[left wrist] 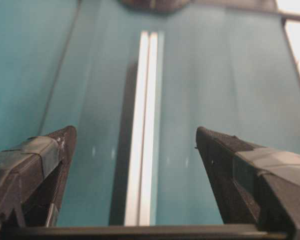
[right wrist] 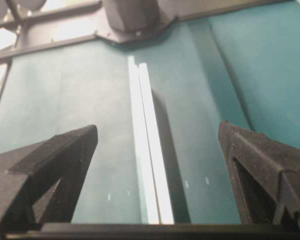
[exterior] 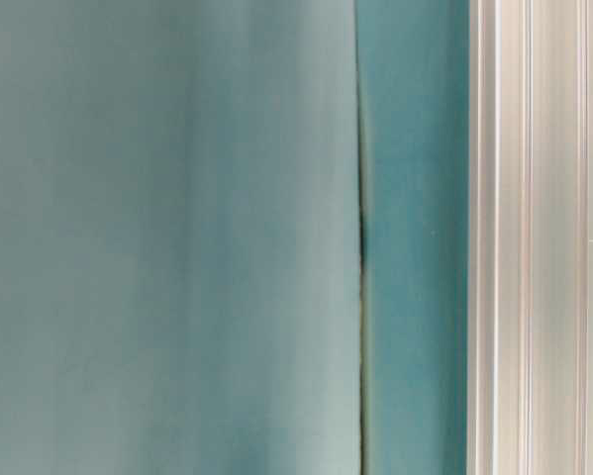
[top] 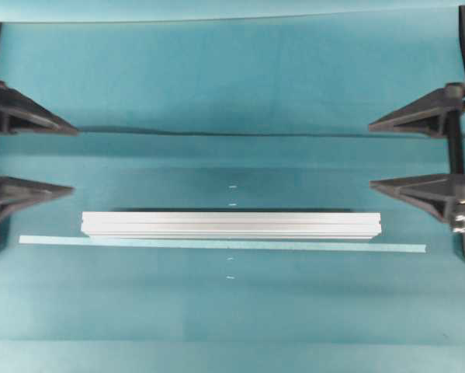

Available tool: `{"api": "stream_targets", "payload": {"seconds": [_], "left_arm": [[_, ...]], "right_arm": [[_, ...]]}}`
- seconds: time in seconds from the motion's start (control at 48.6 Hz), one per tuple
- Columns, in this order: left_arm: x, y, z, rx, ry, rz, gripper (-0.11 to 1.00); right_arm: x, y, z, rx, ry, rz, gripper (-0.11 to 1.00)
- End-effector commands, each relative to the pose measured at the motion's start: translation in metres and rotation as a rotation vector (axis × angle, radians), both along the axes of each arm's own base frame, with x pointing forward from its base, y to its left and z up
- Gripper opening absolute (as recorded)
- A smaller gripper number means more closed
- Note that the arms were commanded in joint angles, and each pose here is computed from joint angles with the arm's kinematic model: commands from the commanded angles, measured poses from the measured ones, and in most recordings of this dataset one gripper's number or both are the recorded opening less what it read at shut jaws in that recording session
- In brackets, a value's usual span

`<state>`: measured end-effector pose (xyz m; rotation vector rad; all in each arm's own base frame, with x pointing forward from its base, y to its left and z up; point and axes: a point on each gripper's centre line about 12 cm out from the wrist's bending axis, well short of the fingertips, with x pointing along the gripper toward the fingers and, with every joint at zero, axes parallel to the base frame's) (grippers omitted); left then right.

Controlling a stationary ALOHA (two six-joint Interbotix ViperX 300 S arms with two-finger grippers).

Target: Lift the metal rail with both hands.

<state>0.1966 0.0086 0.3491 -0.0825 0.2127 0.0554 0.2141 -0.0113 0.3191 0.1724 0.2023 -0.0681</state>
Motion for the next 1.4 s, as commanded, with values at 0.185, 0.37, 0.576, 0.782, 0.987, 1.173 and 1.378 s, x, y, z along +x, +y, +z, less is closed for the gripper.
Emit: {"api": "stream_targets", "payload": {"seconds": [0.185, 0.37, 0.576, 0.782, 0.987, 1.173, 1.378], "left_arm": [[-0.003, 0.0, 0.02, 0.006, -0.103, 0.0, 0.96], [-0.002, 0.0, 0.021, 0.008, -0.115, 0.001, 0.96], [-0.004, 0.0, 0.022, 0.008, -0.121, 0.001, 0.96], [-0.004, 0.0, 0.023, 0.008, -0.124, -0.001, 0.96], [-0.006, 0.0, 0.024, 0.008, -0.129, 0.001, 0.96], [-0.008, 0.0, 0.024, 0.007, -0.135, 0.001, 0.96], [-0.008, 0.0, 0.021, 0.005, -0.127, 0.0, 0.96]], "right_arm": [[-0.004, 0.0, 0.01, -0.004, -0.047, -0.002, 0.99], [-0.007, 0.0, 0.013, -0.002, -0.061, -0.002, 0.99], [-0.01, 0.0, 0.015, -0.002, -0.069, -0.002, 0.99], [-0.01, 0.002, 0.013, 0.006, -0.065, 0.005, 0.99], [-0.01, 0.005, 0.011, 0.011, -0.059, 0.021, 0.99], [-0.011, 0.005, 0.011, 0.01, -0.059, 0.022, 0.99], [-0.015, 0.006, 0.011, 0.01, -0.053, 0.022, 0.99]]}}
